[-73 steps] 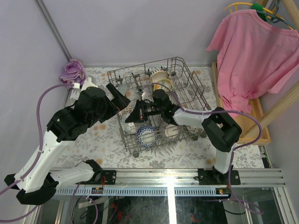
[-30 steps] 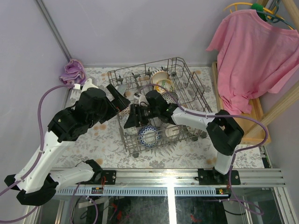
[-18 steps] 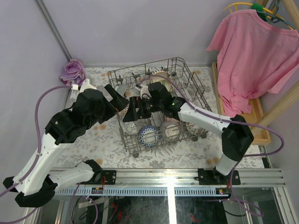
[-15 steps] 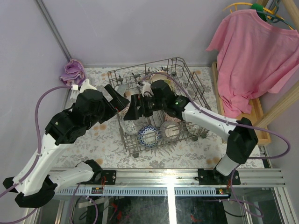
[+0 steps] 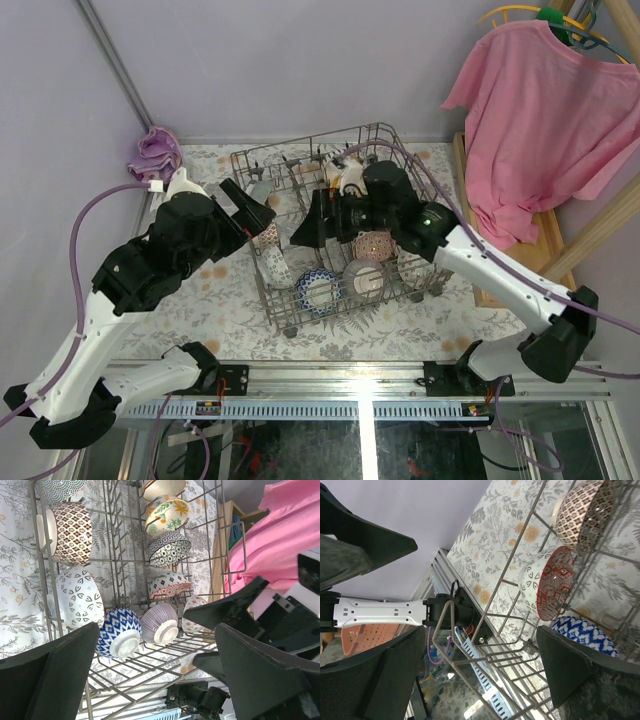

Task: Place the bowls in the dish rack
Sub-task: Place the bowl in the dish rack.

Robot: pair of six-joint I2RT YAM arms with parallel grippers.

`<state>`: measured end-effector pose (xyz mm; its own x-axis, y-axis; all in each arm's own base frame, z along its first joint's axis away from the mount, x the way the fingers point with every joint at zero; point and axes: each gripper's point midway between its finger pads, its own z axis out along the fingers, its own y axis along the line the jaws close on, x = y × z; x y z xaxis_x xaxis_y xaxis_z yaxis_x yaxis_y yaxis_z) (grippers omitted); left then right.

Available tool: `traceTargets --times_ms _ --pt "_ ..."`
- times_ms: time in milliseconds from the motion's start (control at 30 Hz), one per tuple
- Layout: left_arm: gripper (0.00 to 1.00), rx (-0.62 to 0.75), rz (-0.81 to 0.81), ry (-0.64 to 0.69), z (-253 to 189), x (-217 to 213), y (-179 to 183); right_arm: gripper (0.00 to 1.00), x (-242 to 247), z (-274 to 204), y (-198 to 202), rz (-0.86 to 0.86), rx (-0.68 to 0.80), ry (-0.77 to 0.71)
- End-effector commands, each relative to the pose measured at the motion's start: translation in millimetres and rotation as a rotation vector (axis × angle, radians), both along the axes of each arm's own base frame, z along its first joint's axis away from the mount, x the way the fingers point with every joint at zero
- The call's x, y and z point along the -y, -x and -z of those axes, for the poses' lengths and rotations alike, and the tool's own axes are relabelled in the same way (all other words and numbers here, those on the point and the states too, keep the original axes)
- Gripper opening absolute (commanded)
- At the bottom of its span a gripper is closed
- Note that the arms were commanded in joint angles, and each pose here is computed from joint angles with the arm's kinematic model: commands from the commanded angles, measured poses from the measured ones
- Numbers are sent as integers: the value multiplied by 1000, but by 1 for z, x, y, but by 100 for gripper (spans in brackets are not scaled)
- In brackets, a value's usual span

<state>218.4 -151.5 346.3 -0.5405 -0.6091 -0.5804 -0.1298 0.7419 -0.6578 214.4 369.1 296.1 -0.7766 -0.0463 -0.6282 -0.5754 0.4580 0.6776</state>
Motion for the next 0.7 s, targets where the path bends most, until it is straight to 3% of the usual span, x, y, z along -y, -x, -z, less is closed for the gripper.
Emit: traceTargets --times_ms 0,333,433,667 --pt "100 90 -15 44 -22 0 -9 99 25 -17 -6 67 23 -9" --pt "100 98 -10 51 -21 11 -30 100 45 -39 -45 147 -38 -43" --pt "100 52 14 71 -12 20 -50 99 49 -31 -66 173 -79 27" --pt "100 143 -44 97 -65 -7 -76 99 133 -48 -66 348 33 133"
